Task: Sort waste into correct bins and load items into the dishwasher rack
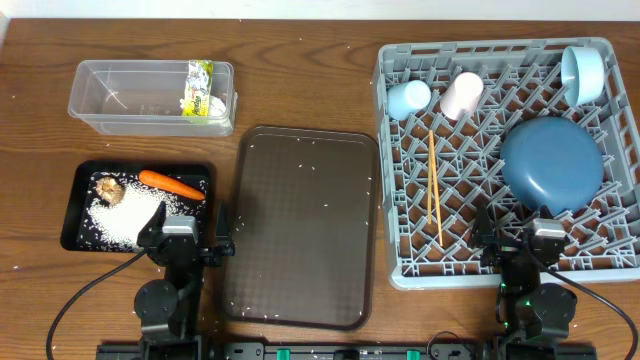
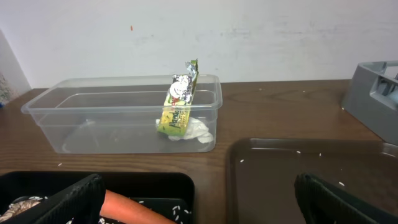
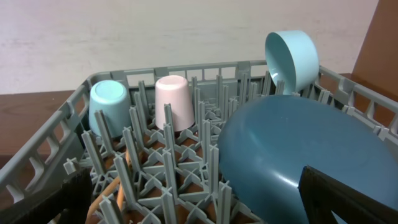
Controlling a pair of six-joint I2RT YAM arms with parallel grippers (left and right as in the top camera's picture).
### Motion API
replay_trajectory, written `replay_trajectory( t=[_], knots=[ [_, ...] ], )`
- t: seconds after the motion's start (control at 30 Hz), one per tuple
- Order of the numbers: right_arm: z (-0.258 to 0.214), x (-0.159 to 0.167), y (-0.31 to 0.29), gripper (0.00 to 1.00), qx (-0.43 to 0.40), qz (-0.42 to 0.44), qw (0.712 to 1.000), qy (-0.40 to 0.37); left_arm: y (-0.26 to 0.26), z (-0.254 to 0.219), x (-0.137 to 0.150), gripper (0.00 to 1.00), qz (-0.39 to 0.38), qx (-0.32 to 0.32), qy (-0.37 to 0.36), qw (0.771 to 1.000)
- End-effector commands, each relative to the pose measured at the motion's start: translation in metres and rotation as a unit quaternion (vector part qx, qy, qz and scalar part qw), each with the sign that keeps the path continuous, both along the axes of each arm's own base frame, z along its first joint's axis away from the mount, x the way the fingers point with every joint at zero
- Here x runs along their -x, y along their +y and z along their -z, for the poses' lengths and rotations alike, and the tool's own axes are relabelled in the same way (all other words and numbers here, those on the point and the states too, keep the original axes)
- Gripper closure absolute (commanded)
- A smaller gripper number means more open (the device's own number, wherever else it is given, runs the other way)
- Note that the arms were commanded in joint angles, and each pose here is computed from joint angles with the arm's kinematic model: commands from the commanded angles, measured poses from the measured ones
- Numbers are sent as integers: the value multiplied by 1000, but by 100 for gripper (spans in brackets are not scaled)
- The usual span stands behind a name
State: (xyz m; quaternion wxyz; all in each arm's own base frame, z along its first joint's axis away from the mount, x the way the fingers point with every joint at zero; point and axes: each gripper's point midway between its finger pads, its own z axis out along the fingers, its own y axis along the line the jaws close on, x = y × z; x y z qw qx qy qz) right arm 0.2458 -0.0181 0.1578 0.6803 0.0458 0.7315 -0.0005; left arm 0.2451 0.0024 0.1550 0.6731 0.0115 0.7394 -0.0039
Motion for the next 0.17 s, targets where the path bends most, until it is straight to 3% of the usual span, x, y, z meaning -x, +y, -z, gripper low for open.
replay_trajectory(
  t=[0.0, 0.13],
  knots=[
    [0, 0, -2, 1, 4, 3, 1000, -1, -4, 15, 1, 2, 10, 0, 24, 1000],
    [0, 0, -2, 1, 4, 3, 1000, -1, -4, 15, 1, 2, 10, 0, 24, 1000]
  ],
)
